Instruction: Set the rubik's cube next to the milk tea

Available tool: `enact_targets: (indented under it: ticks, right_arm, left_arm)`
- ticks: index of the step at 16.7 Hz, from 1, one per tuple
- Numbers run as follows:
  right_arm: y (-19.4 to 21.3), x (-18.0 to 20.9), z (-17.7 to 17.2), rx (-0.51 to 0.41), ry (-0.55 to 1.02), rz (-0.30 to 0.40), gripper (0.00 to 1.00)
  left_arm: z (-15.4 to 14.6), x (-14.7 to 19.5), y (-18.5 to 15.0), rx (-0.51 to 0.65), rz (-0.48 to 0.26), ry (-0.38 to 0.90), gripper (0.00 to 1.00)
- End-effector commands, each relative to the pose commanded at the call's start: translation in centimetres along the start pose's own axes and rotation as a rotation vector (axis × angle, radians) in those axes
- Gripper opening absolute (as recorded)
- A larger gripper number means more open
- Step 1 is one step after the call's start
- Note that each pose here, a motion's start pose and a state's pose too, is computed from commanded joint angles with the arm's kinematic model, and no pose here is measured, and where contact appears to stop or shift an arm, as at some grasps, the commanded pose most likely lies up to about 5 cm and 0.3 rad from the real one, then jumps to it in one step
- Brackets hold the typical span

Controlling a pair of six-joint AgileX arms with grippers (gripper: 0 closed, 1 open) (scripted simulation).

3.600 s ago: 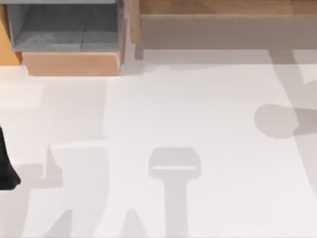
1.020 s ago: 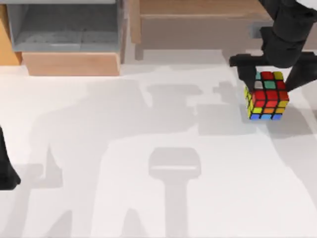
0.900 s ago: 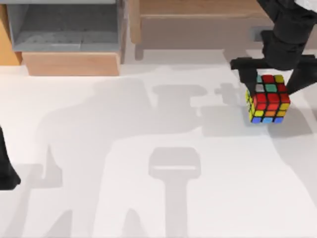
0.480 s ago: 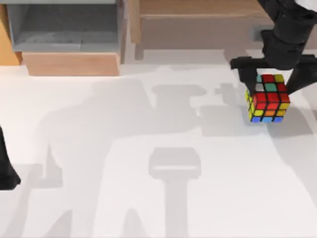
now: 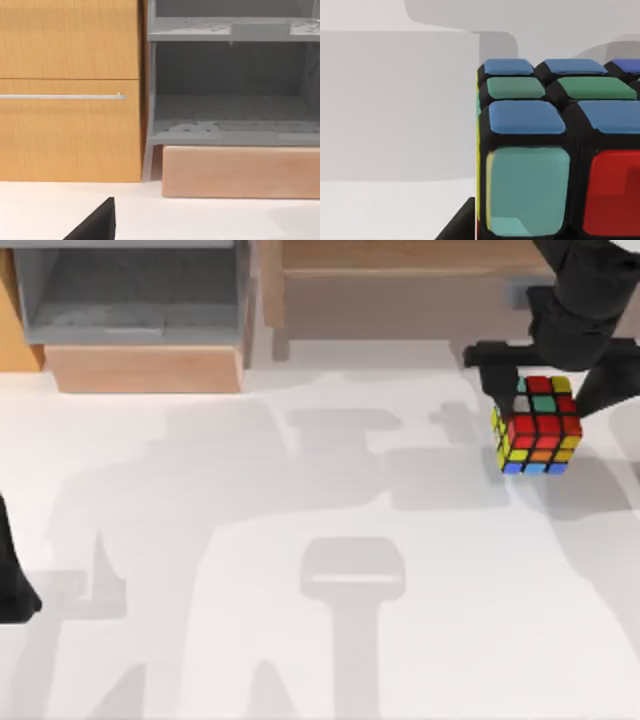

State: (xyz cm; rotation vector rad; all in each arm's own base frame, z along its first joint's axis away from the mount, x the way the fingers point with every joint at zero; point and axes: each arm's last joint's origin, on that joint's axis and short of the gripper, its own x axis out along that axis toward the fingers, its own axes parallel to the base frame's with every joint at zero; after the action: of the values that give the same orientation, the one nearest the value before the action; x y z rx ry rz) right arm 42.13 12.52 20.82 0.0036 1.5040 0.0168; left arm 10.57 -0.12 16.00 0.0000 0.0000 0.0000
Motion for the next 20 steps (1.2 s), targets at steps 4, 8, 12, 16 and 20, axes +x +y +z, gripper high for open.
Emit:
enact_targets:
  ticks: [4,8,12,16,20]
  right_arm:
    - [0.0,-0.2,0.0,0.0,-0.017,0.007,0.0]
    - [-0.2,0.5,0.1,0.005,-0.007,0.004,0.0]
    - [-0.6,2.7,0.0,0.012,0.047,-0.016,0.0]
    - [-0.7,3.4,0.0,0.014,0.066,-0.023,0.0]
    - [-0.7,3.4,0.0,0.014,0.066,-0.023,0.23]
  left_arm:
    - [0.0,0.0,0.0,0.0,0.0,0.0,1.0]
    - [0.0,0.0,0.0,0.0,0.0,0.0,1.0]
    - [0.0,0.0,0.0,0.0,0.0,0.0,1.0]
    - [0.0,0.0,0.0,0.0,0.0,0.0,1.0]
    - [0.0,0.0,0.0,0.0,0.0,0.0,1.0]
